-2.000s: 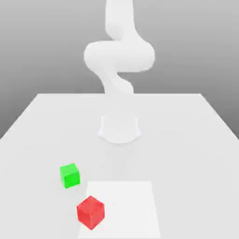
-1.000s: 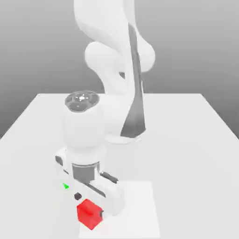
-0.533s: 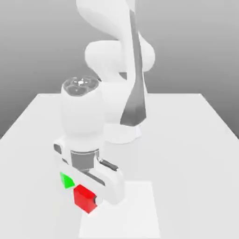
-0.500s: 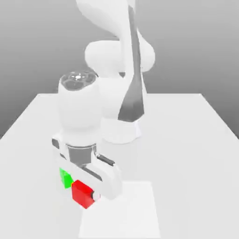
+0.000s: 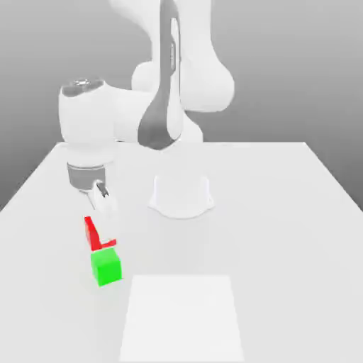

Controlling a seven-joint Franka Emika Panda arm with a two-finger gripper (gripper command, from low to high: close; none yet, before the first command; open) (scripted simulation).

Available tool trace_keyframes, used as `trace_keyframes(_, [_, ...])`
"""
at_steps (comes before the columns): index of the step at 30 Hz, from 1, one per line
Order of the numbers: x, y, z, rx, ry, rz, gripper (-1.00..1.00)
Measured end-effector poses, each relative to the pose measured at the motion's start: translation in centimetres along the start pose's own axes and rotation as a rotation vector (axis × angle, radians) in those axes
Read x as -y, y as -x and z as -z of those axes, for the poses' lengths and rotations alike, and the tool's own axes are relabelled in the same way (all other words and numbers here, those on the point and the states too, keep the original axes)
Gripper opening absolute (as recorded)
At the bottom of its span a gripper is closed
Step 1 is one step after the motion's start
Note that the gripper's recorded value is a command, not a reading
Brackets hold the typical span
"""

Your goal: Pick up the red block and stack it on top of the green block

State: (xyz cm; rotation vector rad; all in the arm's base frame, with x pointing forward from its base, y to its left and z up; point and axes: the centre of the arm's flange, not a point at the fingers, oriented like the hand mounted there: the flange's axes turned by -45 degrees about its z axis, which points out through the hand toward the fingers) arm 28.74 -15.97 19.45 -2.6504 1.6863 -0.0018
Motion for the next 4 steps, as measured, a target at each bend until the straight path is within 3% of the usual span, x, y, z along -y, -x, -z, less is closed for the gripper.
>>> trace_keyframes(1, [-0.02, 0.09, -0.85, 0.000, 0.000, 0.001, -1.00])
trace_keyframes(2, [0.03, 0.19, -1.29, 0.000, 0.000, 0.004, 1.00])
trace_keyframes(4, [0.30, 0.39, -1.29, 0.000, 0.000, 0.014, 1.00])
